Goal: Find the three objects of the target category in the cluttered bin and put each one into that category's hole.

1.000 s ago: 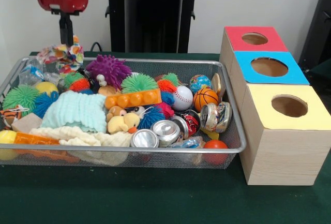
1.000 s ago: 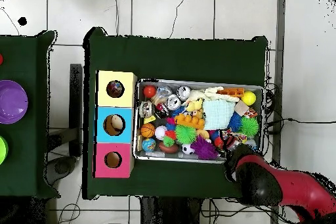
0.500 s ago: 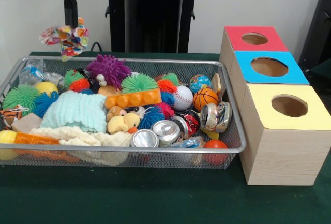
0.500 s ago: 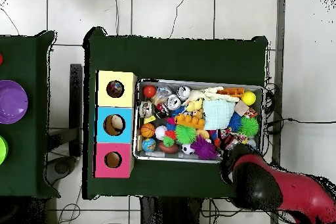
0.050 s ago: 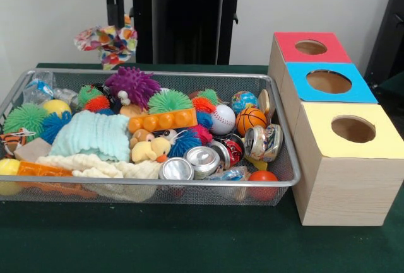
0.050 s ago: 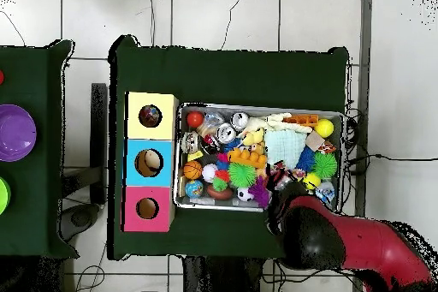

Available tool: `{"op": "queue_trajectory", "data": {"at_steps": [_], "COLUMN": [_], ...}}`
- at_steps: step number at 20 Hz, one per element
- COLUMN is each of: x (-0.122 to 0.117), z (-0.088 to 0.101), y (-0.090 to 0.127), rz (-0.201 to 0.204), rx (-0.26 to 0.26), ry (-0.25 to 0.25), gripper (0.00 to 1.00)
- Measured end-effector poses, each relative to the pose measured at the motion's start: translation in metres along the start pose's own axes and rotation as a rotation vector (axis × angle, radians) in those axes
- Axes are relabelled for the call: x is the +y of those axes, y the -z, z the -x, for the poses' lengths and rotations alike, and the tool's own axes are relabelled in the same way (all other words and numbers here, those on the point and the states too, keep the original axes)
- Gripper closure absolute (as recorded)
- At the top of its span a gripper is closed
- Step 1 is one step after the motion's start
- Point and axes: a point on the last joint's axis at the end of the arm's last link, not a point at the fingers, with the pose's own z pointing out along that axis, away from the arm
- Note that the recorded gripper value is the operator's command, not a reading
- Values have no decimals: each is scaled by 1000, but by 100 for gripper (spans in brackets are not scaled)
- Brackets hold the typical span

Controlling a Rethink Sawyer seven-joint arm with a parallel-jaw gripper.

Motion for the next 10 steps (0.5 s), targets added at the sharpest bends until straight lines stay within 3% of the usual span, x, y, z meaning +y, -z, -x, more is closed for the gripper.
{"op": "queue_trajectory", "data": {"at_steps": [5, 10], "x": [44, 83], "z": [-7, -19], "y": [14, 35], "rz": [11, -3], "rx": [6, 33], "ry": [20, 31], "gripper": [100, 100]}}
